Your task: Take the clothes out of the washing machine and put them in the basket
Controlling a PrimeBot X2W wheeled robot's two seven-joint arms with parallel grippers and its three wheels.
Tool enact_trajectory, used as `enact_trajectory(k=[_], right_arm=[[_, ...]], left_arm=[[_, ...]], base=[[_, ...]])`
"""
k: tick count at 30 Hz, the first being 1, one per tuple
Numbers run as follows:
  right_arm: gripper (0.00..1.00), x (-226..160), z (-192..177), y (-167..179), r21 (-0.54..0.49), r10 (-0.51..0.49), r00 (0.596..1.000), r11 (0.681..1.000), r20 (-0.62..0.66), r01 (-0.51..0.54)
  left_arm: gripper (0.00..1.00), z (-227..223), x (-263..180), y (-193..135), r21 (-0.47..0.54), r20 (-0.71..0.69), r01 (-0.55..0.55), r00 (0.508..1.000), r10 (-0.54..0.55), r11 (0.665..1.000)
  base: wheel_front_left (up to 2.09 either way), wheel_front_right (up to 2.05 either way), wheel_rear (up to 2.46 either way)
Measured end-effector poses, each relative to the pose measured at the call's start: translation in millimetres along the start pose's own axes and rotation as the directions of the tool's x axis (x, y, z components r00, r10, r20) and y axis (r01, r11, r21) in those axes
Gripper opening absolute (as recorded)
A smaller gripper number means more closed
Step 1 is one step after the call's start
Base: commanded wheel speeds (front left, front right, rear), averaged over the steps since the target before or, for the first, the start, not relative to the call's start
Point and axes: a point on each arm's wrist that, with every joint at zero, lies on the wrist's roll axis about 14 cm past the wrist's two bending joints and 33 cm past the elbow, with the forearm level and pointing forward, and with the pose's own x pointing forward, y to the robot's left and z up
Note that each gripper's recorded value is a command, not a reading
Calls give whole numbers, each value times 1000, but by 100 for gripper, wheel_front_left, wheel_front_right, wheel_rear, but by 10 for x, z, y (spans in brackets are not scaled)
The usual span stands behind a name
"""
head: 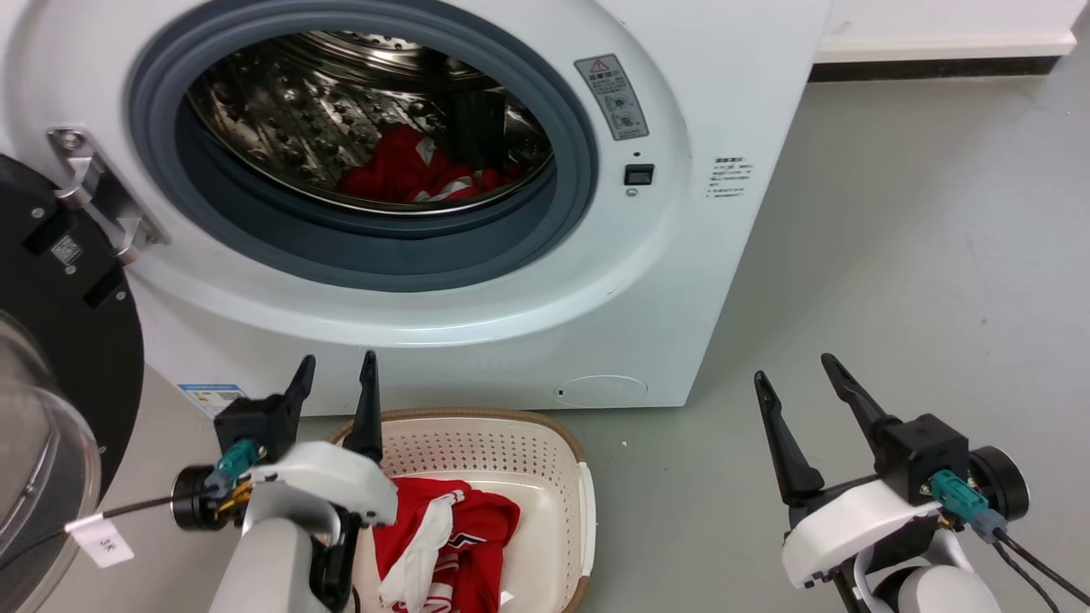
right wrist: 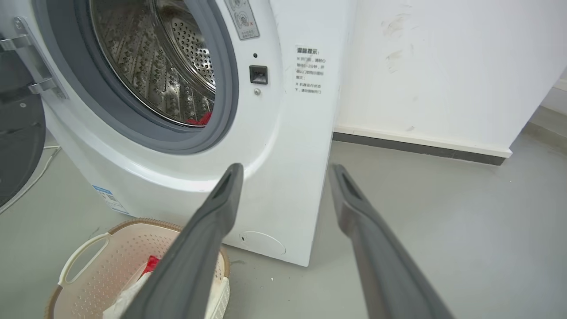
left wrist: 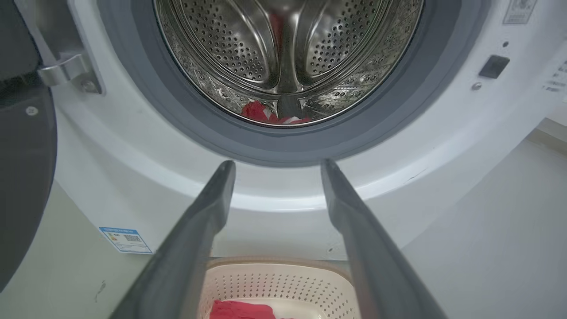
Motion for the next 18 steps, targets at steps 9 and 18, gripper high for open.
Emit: enact_trajectory(k=[9, 18], right_arm=[[100, 148, -36, 211, 0, 70, 997, 998, -17, -70], [100, 444, -206, 343, 16, 127, 991, 992, -39, -126]], left_arm=[[100, 306, 344, -86, 21, 68, 34, 997, -35, 999], [100, 398, 981, -70, 85, 62, 69, 995, -75, 994]], base=[[0, 0, 0], [0, 0, 0]])
